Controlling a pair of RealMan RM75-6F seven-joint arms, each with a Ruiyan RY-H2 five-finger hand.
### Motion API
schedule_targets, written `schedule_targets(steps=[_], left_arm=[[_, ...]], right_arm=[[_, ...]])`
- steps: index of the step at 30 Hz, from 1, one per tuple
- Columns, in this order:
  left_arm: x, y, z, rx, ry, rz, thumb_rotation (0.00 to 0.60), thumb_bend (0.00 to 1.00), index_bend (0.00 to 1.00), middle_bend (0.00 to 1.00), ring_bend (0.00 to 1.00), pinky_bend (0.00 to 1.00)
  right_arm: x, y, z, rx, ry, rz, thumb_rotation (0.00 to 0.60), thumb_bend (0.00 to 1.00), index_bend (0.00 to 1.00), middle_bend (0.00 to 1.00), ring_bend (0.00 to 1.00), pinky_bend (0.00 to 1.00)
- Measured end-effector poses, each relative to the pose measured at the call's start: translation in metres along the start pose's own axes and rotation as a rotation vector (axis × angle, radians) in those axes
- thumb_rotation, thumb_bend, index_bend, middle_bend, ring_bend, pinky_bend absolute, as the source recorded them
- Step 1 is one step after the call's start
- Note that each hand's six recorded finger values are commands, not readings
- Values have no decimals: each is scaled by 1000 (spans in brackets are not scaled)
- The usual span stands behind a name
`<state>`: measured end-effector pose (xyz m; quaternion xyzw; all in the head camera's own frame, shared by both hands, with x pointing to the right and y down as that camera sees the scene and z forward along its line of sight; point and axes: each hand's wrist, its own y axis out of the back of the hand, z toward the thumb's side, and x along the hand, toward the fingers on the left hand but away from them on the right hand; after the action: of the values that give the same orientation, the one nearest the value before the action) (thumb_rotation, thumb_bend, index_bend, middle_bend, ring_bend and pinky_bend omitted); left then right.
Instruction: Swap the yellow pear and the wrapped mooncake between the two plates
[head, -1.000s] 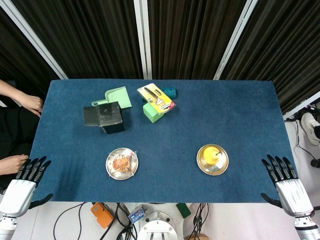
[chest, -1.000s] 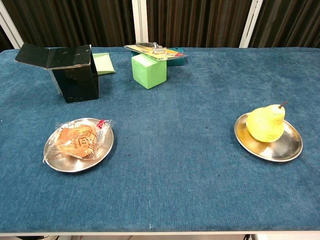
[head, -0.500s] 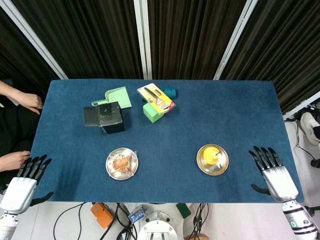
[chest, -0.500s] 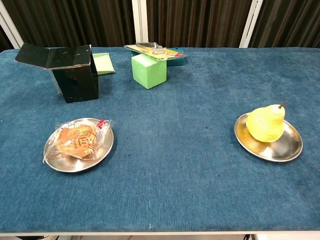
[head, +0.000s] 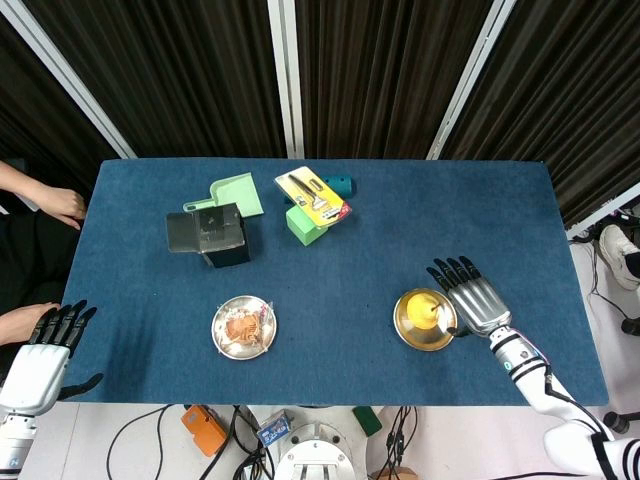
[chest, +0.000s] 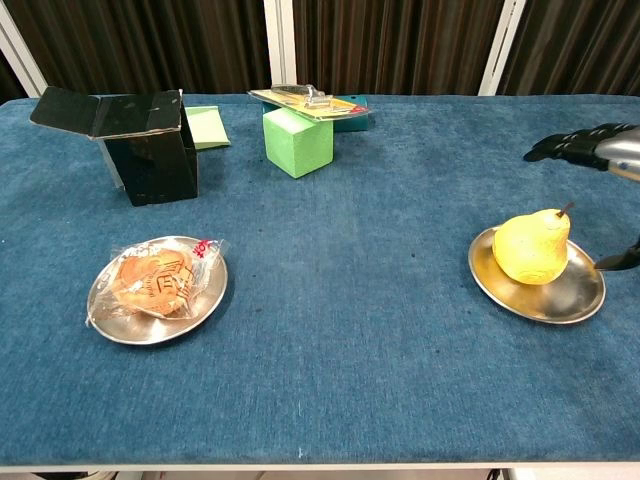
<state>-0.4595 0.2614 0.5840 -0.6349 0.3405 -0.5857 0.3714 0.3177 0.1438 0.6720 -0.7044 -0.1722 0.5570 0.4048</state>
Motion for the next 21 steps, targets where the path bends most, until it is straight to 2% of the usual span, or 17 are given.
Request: schedule_targets(steps=[3, 6, 9, 12, 14, 21], left_arm=[[0, 0, 1, 0, -3, 0, 600, 92, 54, 0, 0, 30], [0, 0, 1, 0, -5, 1, 600, 92, 54, 0, 0, 30], [-1, 1, 1, -1, -5, 3, 600, 92, 54, 0, 0, 30], [-1, 2, 1, -3, -6, 4, 600, 92, 54, 0, 0, 30], [-1, 2, 0, -4, -6, 4, 600, 92, 54, 0, 0, 30], [-2, 4, 0, -10, -8, 14, 600, 91, 54, 0, 0, 30]], right_arm=[[-5, -7, 3, 3, 13, 12, 555, 229, 138, 151, 126, 199], [-8, -12, 5, 1, 22, 17, 556, 233, 274, 225, 215, 296], [-11, -15, 8, -14, 32, 29, 556, 238, 318, 258, 249, 332], [-14, -18, 10, -18, 42, 31, 583, 250, 356, 288, 281, 364], [-15, -19, 12, -26, 47, 29, 600, 252, 408, 327, 323, 396], [-20, -18, 15, -24, 49, -5, 600, 304, 617, 495, 499, 541]])
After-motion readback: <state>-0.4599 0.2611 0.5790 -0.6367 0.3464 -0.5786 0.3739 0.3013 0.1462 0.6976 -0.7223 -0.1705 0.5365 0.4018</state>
